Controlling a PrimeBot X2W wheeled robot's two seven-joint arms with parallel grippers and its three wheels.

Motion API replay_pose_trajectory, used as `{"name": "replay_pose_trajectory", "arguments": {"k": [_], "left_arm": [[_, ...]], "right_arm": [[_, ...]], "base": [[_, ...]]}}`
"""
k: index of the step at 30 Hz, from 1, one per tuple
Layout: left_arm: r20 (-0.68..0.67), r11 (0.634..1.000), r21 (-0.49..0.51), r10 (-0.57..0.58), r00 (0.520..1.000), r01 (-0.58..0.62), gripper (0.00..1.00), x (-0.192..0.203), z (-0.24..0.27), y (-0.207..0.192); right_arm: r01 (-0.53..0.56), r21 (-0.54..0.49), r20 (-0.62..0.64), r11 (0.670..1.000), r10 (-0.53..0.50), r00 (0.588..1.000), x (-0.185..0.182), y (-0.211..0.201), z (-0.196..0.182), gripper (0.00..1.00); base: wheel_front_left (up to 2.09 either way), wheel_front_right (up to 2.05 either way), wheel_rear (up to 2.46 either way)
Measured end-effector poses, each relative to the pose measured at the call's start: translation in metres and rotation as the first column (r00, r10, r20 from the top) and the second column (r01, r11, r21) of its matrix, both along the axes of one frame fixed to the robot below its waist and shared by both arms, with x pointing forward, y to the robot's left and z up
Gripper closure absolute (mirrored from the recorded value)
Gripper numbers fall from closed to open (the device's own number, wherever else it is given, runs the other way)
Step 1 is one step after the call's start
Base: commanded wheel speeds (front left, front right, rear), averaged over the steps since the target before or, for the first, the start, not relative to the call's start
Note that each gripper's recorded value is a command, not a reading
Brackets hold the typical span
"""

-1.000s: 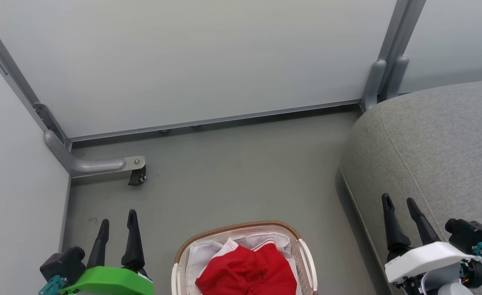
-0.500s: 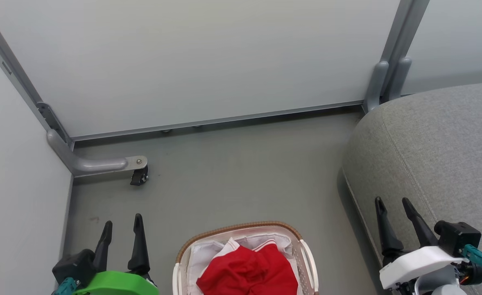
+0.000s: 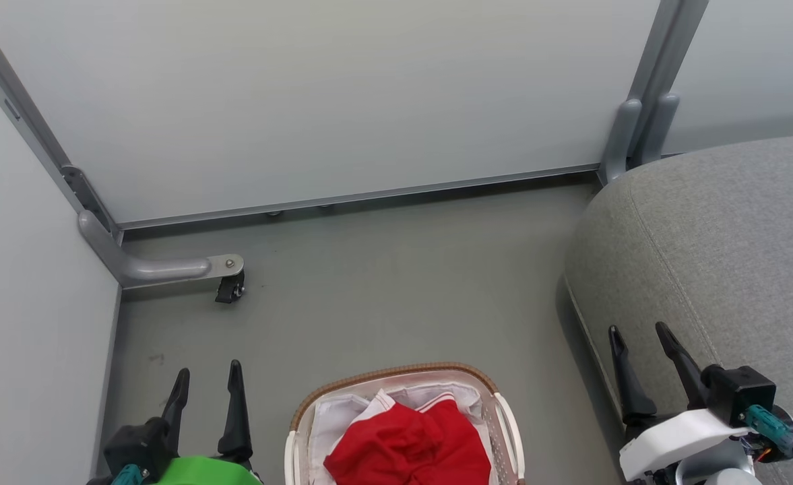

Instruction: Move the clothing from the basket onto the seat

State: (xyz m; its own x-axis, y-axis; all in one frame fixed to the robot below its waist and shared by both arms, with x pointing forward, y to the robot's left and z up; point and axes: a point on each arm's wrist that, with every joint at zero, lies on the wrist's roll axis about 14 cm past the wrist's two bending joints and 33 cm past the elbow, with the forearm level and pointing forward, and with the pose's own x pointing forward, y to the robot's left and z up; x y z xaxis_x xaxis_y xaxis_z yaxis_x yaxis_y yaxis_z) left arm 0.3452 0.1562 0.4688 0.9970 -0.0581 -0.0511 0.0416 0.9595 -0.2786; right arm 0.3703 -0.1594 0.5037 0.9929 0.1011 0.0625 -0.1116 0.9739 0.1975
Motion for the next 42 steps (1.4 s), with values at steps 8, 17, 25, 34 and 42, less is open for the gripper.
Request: {"name": "replay_pose_trajectory", "arguments": {"k": [8,17,25,34,42], "left_arm": [[0.004,0.999,0.043,0.002,1.0,-0.003,0.0,-0.002,-0.002,0.001],[0.001,0.996,0.088,-0.008,1.0,0.008,0.0,-0.004,-0.006,-0.001],[-0.007,0.995,0.098,-0.011,1.0,0.011,0.0,-0.006,-0.01,-0.001],[-0.014,0.995,0.098,-0.01,1.0,0.012,0.0,-0.006,-0.012,-0.001],[-0.01,0.994,0.103,-0.018,1.0,0.019,0.0,-0.005,-0.011,-0.003]], "right_arm": [[-0.014,-0.061,0.012,0.998,0.015,1.0,-0.001,0.003,0.0,0.0],[-0.026,-0.114,0.015,0.993,0.027,1.0,-0.003,0.006,-0.003,0.0],[-0.029,-0.131,0.014,0.991,0.031,0.999,-0.004,0.006,-0.004,0.0],[-0.029,-0.131,0.012,0.991,0.031,0.999,-0.003,0.006,-0.005,0.0],[-0.029,-0.131,0.005,0.991,0.03,1.0,-0.003,0.006,-0.007,0.0]], "base": [[0.0,0.0,0.0],[0.0,0.0,0.0],[0.0,0.0,0.0],[0.0,0.0,0.0],[0.0,0.0,0.0]]}}
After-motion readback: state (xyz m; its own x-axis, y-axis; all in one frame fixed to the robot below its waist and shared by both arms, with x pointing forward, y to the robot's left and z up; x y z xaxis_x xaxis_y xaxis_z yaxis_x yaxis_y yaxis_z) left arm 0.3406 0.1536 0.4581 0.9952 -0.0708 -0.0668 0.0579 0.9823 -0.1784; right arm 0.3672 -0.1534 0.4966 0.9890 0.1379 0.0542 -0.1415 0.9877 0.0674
